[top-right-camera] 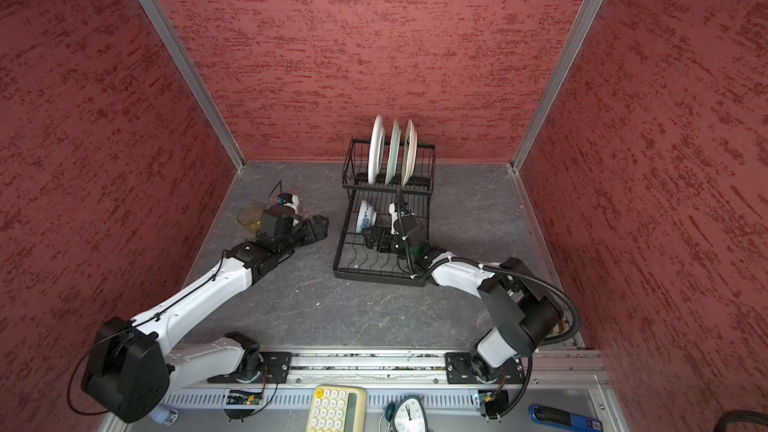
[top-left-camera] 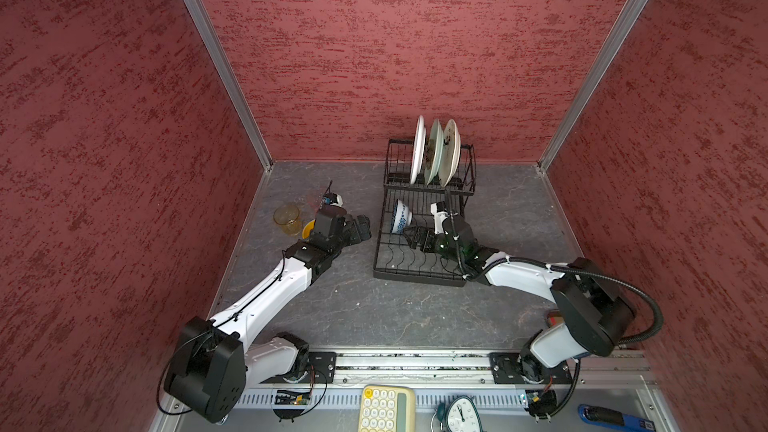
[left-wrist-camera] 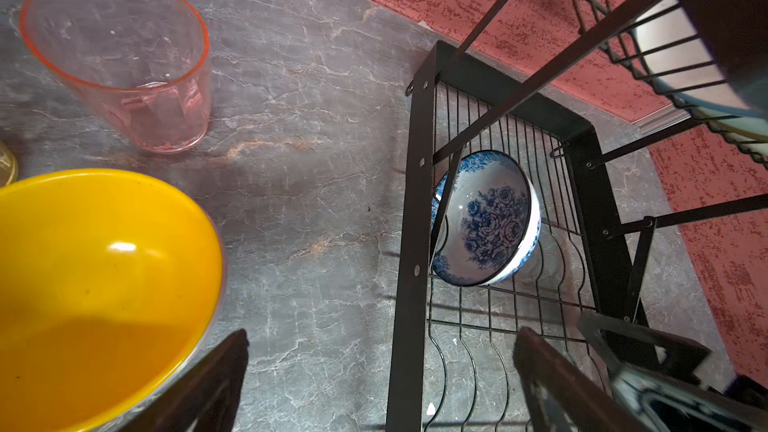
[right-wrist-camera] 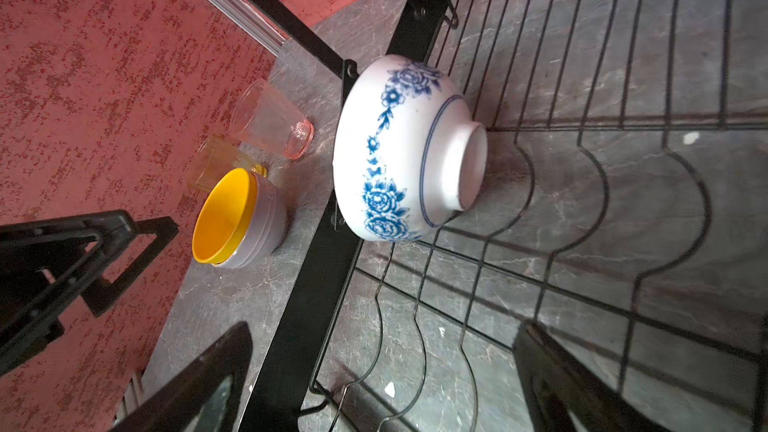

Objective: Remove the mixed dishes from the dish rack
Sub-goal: 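Move the right gripper down to the blue-and-white floral bowl's rim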

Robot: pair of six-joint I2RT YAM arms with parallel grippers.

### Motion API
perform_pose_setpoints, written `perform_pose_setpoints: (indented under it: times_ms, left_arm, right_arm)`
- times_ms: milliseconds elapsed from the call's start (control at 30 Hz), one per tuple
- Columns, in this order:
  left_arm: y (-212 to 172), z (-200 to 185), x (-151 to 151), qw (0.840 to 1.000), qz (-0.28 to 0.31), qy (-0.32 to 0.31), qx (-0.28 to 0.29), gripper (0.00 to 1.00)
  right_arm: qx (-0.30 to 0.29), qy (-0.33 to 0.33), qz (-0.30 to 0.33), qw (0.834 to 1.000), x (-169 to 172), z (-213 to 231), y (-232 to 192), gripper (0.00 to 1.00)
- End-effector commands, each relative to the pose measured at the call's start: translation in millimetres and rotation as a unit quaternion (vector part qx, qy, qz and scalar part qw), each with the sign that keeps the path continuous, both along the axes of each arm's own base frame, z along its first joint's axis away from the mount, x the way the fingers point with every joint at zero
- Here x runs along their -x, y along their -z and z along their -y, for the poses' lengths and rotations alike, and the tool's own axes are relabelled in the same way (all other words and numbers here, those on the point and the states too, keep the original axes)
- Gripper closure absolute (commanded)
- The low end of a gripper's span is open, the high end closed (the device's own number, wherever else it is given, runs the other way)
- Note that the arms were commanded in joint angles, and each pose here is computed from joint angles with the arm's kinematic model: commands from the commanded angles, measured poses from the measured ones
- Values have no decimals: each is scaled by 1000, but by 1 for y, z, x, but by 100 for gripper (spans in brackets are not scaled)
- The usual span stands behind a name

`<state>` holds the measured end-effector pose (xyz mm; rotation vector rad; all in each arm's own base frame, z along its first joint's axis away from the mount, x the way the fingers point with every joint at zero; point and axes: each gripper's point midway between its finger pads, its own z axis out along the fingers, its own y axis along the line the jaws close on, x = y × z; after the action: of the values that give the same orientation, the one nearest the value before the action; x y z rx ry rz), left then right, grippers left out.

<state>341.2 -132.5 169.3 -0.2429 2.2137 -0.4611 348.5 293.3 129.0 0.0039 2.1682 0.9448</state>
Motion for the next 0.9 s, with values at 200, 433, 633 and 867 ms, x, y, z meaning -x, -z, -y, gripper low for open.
perform_pose_setpoints:
  times_ms: [200, 433, 633, 867]
  left_arm:
    - [-4, 3, 0, 1000, 9, 5, 9, 0]
    - [-4, 4, 1, 1000, 9, 5, 14, 0]
    - [-2, 4, 1, 1000, 5, 5, 13, 1]
    - [-1, 4, 1, 1000, 4, 6, 12, 0]
  right_arm:
    - [22, 47, 34, 998, -34, -7, 5, 1]
    - [15, 38, 56, 998, -42, -17, 0, 2]
    - [19, 36, 63, 997, -51, -24, -4, 2]
    - [28, 38, 55, 997, -59, -28, 4, 4]
